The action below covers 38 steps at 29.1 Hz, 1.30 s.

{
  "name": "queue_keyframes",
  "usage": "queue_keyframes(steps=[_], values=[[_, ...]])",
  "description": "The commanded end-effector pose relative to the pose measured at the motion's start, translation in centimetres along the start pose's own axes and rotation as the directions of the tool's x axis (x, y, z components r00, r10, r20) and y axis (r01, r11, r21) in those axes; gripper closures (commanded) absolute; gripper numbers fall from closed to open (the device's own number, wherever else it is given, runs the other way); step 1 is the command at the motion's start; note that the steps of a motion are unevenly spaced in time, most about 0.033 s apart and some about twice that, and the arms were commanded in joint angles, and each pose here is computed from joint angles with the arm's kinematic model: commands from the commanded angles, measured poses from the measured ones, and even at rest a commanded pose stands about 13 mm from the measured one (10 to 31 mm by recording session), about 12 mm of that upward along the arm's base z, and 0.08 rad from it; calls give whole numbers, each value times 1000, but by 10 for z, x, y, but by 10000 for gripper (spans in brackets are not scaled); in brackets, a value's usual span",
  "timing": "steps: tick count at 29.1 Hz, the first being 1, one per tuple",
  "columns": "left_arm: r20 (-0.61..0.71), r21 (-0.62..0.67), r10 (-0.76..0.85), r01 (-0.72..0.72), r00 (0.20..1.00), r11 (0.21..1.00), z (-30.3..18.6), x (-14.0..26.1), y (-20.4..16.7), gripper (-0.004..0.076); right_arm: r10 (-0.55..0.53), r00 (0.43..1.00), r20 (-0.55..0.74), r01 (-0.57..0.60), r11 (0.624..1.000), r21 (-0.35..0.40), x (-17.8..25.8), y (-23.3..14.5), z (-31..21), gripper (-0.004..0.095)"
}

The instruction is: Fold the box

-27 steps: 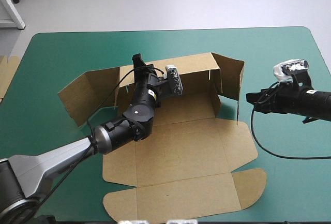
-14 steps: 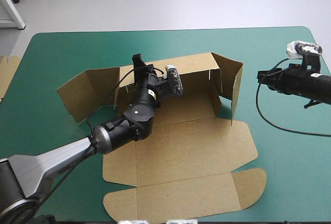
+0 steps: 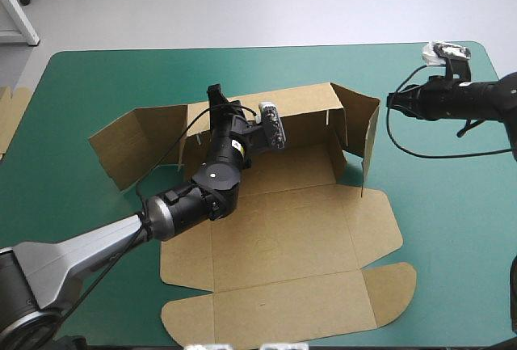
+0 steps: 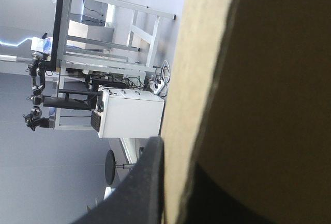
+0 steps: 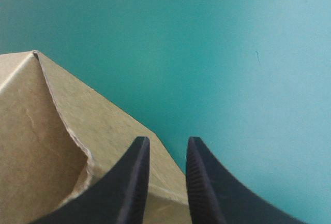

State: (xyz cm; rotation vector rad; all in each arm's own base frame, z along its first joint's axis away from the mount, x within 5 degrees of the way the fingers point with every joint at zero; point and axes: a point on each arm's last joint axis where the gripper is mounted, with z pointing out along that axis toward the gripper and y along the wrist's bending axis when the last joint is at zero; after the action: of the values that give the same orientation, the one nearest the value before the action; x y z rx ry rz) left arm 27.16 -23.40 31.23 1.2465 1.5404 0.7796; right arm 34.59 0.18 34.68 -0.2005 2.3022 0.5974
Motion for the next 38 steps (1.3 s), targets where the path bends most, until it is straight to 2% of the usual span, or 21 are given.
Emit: queue_keyframes(steps=[1, 6, 10, 13, 15, 20, 22, 29, 35, 38], values=[[44, -81, -27, 30, 999, 996, -14, -5, 26, 734, -56, 995, 88, 58, 998, -19, -20, 21, -9, 669], [48, -80, -26, 30, 999, 996, -14, -5, 25, 734, -120, 992, 37, 122, 991, -54, -18, 36, -2, 669], [49, -79, -26, 30, 998, 996, -14, -5, 25, 734, -156, 986, -62, 147, 981, -128, -8, 43, -2, 669], [52, -78, -26, 30, 998, 997, -14, -6, 25, 734, -206, 972, -112, 191, 973, -131, -3, 46, -9, 669], [56, -75, -26, 30, 998, 997, -14, -6, 25, 734, -237, 964, -123, 221, 967, -130, -1, 49, -15, 669], [70, -69, -25, 29, 997, 997, -14, -7, 25, 734, -331, 937, -116, 305, 932, -194, 2, 60, -19, 665], [70, -69, -25, 29, 997, 997, -14, -7, 25, 734, -368, 922, -119, 339, 917, -210, 3, 65, -16, 630], [69, -66, -27, 32, 997, 997, -14, -7, 24, 734, -464, 877, -125, 421, 867, -268, 8, 86, -3, 363], [70, -66, -28, 32, 997, 997, -14, -7, 24, 734, -464, 878, -118, 423, 867, -263, 8, 86, -2, 334], [71, -69, -15, 20, 997, 997, -14, -8, 24, 734, -431, 897, -98, 397, 883, -253, 5, 89, -1, 335]])
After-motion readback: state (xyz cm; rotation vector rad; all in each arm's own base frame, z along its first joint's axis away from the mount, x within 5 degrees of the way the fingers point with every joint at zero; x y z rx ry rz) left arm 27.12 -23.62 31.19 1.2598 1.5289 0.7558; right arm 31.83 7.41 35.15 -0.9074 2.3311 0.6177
